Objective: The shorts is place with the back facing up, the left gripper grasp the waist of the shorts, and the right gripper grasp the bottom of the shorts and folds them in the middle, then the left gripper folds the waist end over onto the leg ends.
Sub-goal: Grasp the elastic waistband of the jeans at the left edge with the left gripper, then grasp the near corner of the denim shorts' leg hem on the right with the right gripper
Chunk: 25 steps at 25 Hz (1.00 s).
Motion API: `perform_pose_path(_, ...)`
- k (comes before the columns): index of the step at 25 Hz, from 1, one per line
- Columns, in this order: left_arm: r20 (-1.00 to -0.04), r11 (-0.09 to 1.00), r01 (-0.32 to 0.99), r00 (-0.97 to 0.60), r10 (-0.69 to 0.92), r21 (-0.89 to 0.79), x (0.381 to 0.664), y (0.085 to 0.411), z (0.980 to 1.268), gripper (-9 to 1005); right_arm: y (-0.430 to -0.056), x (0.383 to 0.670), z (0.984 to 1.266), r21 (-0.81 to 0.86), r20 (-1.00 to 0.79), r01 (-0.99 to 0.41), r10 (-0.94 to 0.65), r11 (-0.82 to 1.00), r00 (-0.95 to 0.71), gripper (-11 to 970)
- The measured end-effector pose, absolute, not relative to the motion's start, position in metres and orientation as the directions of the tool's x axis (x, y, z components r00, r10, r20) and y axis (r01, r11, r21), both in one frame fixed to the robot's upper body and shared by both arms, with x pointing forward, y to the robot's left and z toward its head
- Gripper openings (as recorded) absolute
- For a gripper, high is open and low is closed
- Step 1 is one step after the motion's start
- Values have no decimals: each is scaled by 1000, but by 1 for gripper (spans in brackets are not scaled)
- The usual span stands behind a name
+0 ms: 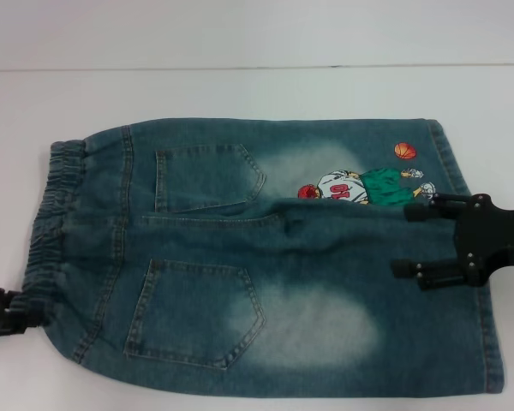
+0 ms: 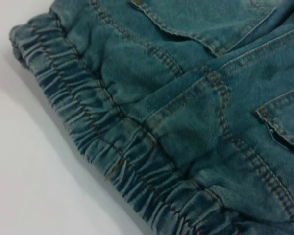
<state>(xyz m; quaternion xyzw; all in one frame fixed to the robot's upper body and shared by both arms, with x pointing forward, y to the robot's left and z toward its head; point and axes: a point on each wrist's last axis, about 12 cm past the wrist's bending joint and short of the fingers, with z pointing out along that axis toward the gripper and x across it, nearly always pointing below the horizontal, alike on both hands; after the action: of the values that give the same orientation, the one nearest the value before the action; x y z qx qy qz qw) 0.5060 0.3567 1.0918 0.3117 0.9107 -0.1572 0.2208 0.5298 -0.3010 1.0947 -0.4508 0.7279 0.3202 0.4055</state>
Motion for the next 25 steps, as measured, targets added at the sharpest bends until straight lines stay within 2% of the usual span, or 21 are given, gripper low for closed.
perform_pose_path(13,-523,743,649,-695,493,-162,516,349,1101,189,-306,528,1098,140,-867,-902,-390,408,-310,940)
perform_pose_path(16,-522,744,647,-697,491,-165,518,347,1103,133,-310,529,1111,176,-829,-896,-430,407,-358,940)
perform_pose_path(21,-530,738,655,-689,494,-164,518,345,1102,80,-315,530,1148,214,-709,-887,-560,408,-429,940)
perform_pose_path(25,-572,722,671,-664,481,-172,518,343,1105,61,-307,540,1168,248,-537,-865,-681,437,-498,941)
